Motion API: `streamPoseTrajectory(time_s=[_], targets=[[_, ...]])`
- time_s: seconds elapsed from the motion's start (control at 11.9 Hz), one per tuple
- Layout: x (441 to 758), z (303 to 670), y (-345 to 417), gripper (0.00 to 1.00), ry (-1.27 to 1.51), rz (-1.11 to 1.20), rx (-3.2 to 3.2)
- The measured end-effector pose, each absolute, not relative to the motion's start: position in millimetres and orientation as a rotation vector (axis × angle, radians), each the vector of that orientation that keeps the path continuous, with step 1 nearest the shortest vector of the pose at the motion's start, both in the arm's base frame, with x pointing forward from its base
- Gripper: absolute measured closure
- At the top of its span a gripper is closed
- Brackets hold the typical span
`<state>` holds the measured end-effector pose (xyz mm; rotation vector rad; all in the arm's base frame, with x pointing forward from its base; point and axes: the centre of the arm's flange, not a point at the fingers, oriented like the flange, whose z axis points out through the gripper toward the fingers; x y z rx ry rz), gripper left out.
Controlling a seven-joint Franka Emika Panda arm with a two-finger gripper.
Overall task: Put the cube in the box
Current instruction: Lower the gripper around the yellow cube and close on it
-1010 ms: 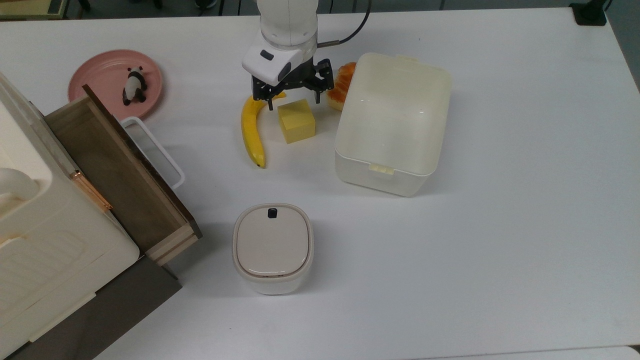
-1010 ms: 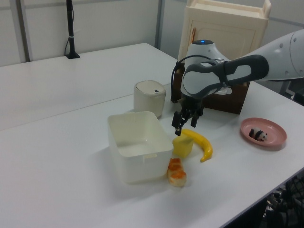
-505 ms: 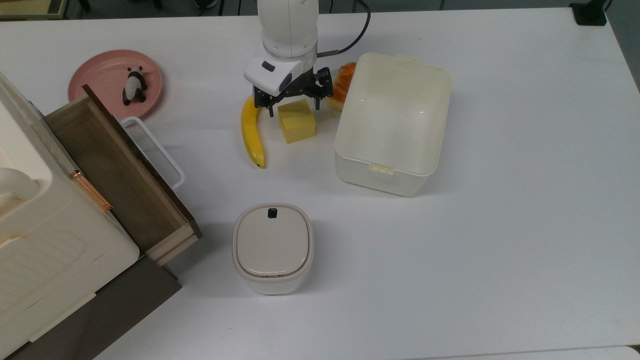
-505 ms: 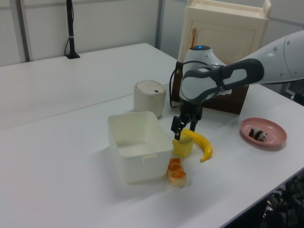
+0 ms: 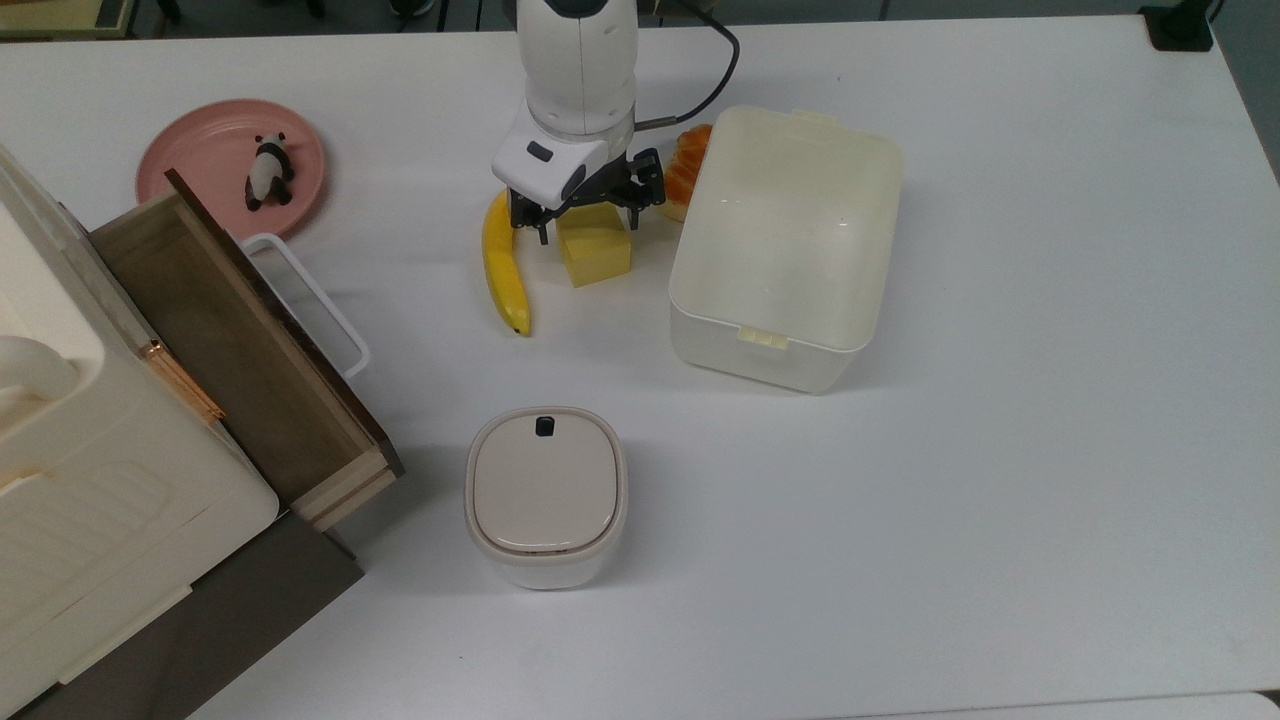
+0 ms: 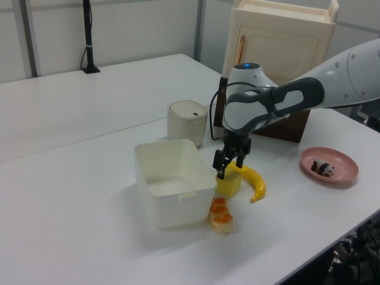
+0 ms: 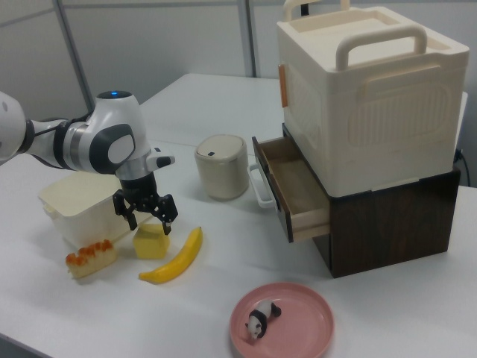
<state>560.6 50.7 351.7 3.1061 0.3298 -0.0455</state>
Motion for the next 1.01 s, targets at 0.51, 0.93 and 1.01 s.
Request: streamPoseTrajectory(time_s=[0.51, 0.93, 1.01], targets=[[561, 339, 52, 0.0, 0.347, -0.081, 3.096], [561, 340, 52, 0.4, 0.361, -0.077, 3.082], [561, 340, 52, 0.4, 0.361, -0.077, 3.082]])
